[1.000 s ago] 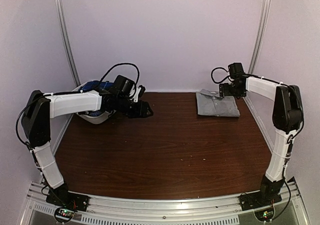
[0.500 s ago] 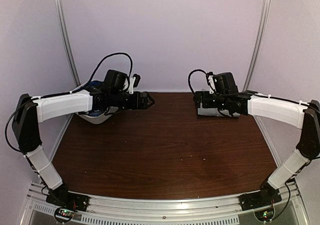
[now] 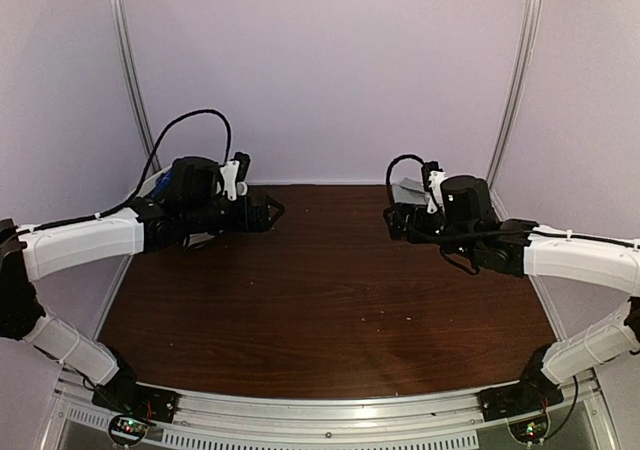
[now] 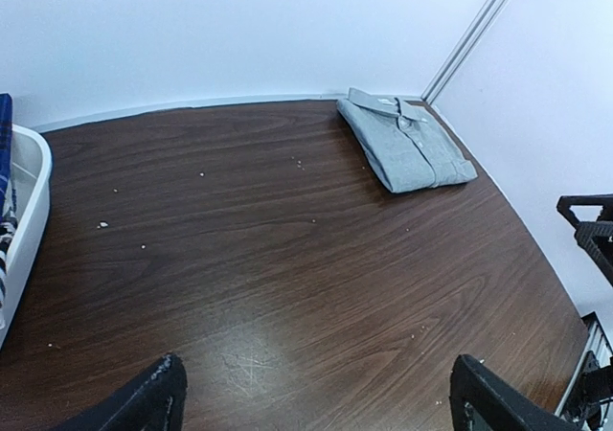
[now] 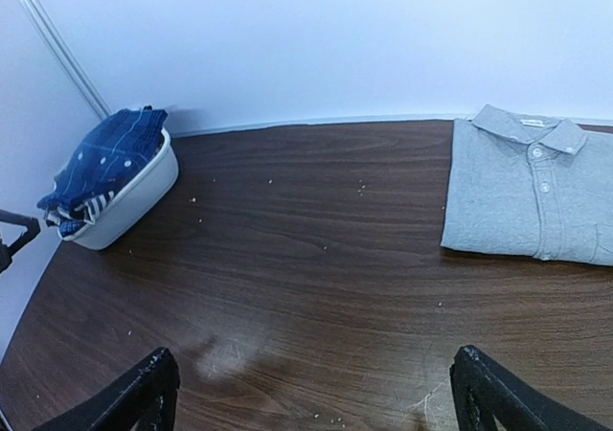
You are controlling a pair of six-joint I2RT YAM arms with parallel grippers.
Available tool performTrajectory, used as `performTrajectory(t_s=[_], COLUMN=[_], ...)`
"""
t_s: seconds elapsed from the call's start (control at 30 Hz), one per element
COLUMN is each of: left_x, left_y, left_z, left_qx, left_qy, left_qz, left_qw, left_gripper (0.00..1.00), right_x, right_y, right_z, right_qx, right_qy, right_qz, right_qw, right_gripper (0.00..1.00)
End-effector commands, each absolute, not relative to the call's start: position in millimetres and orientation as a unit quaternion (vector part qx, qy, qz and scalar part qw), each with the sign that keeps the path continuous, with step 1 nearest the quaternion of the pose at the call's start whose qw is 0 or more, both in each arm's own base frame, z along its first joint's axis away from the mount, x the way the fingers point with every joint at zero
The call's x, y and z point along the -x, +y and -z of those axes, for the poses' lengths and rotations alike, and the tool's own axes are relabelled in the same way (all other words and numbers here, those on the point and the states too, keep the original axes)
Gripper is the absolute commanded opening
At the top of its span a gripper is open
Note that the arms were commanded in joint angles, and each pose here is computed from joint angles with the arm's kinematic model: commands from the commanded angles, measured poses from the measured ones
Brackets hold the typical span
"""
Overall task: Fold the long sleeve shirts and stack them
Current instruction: Reset both arms
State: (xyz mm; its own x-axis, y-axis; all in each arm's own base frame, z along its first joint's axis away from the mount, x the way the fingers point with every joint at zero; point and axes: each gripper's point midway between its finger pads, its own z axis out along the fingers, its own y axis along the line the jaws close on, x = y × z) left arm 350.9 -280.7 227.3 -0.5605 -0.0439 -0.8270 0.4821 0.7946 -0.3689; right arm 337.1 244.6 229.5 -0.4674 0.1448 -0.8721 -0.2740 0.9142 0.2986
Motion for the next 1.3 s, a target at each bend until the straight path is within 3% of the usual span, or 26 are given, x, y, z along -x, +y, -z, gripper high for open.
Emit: performTrajectory(t_s=[0.0, 0.5, 1.27], left_x=[-349, -333, -334], left_y=[-268, -261, -253], left_z=[-257, -271, -259], left_qx=[-0.133, -0.142, -0.159], left_qy=[0.801, 0.789, 0.813], left_qz=[0.286, 0.298, 0.253], left_qw=[0.508, 0.518, 0.5], left_gripper=[0.98, 0.98, 0.98], right_x=[-335, -315, -322], right_y=[220, 178, 177], right_z=[-255, -277, -269], right_qx=[-0.018, -0.074, -0.065], right_qy=[0.801, 0.778, 0.787], right_qz=[-0.203, -0.19, -0.157], right_qw=[0.562, 0.595, 0.594], right_gripper=[1.0, 1.0, 1.0])
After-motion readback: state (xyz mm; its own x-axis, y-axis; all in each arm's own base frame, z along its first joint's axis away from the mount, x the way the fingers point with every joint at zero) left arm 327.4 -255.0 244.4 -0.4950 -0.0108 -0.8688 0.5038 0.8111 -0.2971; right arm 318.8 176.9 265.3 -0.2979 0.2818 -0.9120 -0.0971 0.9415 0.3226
